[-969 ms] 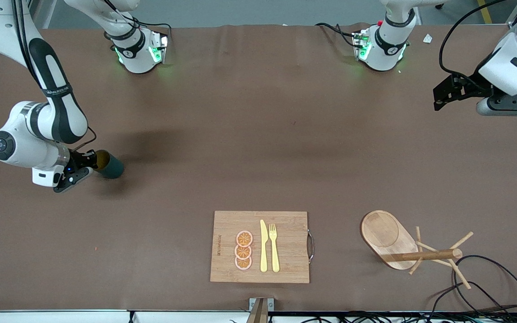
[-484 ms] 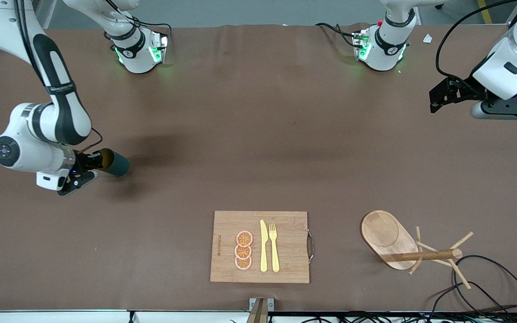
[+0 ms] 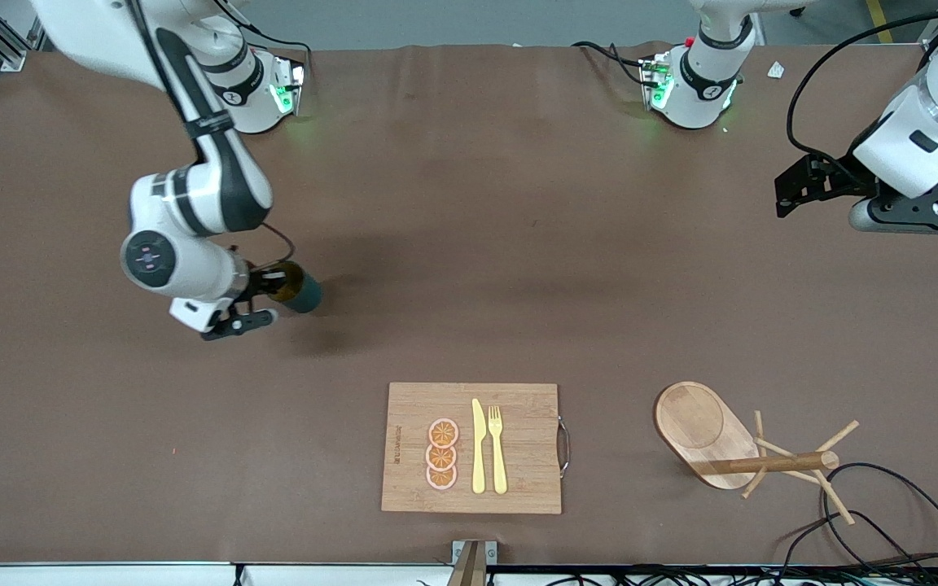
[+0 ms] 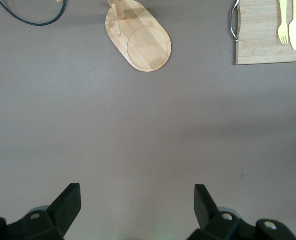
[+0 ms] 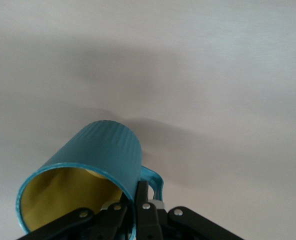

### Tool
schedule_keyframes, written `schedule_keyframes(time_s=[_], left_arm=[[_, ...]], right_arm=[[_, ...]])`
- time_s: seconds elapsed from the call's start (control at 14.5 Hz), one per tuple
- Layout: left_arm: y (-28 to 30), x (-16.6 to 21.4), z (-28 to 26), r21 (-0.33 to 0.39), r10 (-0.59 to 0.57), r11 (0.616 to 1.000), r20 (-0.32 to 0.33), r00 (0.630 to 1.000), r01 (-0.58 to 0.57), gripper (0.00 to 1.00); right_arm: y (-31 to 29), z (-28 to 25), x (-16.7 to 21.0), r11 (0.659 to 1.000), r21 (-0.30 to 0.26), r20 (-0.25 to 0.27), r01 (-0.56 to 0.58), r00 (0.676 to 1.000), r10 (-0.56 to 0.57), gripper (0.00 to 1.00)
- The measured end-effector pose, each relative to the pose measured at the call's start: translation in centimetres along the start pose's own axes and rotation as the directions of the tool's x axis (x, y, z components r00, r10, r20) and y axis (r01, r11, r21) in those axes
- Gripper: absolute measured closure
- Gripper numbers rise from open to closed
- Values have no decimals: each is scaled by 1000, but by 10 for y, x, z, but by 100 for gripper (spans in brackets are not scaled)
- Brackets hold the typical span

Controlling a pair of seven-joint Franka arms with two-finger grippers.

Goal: Pass cup and hang on rack
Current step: 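Grasp the teal mug rim with the right gripper and lift it, then carry the mug toward the table middle with the right gripper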

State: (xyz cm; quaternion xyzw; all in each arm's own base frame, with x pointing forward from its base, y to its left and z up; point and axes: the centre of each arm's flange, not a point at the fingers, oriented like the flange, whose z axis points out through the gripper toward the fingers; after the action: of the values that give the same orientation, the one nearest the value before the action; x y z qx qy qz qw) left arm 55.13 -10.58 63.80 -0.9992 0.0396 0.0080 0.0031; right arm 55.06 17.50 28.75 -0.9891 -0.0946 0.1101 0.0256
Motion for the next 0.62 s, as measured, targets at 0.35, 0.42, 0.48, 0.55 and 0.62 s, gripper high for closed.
schedule_keyframes(time_s=[0.35, 0.42, 0.48, 0.55, 0.62], left_arm=[[-7, 1, -13, -3, -13, 1000, -27, 1000, 13, 0], [-5, 0, -13, -3, -10, 1000, -27, 1000, 9, 0], [-2, 0, -12, -3, -5, 1000, -27, 1000, 5, 0], [3, 0, -12, -4, -5, 1000, -26, 1000, 5, 0], [7, 0, -11, -4, -8, 1000, -25, 1000, 8, 0]], right_arm=[[-139, -14, 1, 980, 45, -42, -195, 980, 196, 96], [-164, -9, 3, 972, 43, -45, -231, 971, 233, 96], [-184, -3, 6, 964, 42, -48, -264, 963, 266, 96], [-201, 2, 10, 955, 42, -50, -293, 954, 295, 96], [-214, 8, 14, 947, 42, -52, -318, 946, 320, 96]])
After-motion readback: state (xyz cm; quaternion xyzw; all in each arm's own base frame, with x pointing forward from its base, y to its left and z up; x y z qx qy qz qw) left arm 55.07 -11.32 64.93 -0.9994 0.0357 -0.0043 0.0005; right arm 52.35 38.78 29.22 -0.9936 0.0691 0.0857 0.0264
